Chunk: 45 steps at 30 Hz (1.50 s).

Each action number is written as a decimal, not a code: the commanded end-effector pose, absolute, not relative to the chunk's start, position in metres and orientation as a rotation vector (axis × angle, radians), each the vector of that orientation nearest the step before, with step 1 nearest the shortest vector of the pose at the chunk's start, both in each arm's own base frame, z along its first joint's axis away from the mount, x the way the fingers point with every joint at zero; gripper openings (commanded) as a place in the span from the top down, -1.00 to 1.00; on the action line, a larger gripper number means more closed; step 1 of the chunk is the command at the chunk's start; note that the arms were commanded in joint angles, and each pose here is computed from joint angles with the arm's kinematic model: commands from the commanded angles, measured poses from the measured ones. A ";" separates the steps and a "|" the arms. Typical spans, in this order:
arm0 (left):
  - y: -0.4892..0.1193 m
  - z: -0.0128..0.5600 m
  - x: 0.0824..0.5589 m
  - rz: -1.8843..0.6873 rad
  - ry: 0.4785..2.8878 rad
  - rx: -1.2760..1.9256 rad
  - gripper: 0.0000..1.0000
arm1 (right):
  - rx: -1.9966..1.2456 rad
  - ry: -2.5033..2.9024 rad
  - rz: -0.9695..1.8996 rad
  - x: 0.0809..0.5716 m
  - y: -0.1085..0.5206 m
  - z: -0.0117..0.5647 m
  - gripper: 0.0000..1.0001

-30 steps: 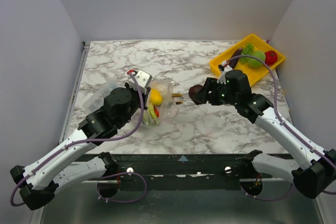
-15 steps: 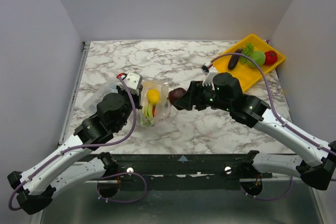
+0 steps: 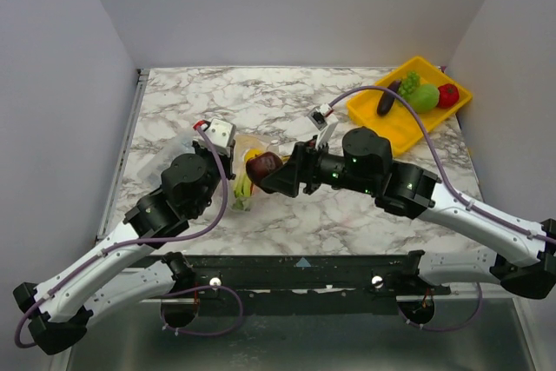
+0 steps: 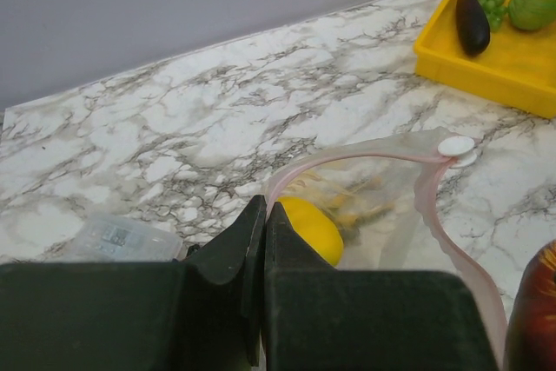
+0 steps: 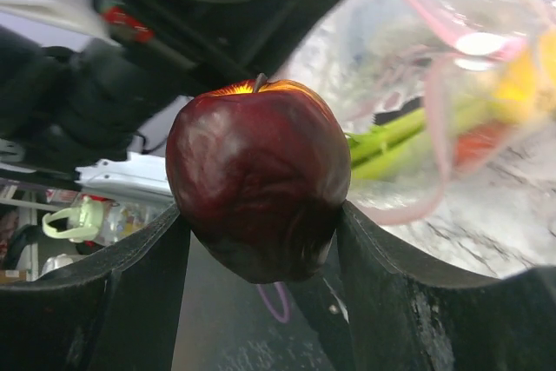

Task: Place the food in the zip-top bag and seal the zipper
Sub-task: Place the fake fruit in the zipper food storage bag.

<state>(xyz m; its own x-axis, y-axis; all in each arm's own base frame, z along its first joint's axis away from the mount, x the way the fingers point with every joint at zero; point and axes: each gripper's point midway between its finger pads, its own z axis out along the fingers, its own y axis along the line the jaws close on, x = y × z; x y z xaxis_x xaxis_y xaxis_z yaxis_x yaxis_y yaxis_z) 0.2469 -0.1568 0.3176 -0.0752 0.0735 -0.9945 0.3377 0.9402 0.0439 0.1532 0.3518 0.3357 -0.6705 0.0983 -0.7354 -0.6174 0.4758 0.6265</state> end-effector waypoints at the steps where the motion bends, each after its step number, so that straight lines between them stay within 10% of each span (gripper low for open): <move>1: -0.162 0.328 0.248 -0.260 1.608 0.312 1.00 | -0.389 1.926 1.218 0.161 0.366 0.353 0.99; 14: -0.176 0.331 0.240 -0.346 1.597 0.375 1.00 | -0.212 2.092 0.860 0.194 0.377 0.301 0.92; 30: -0.181 0.331 0.236 -0.379 1.599 0.393 1.00 | -0.229 2.147 0.655 0.202 0.391 0.275 -0.46; 45: -0.185 0.330 0.235 -0.402 1.608 0.405 1.00 | -0.217 2.106 0.630 0.201 0.366 0.288 -0.59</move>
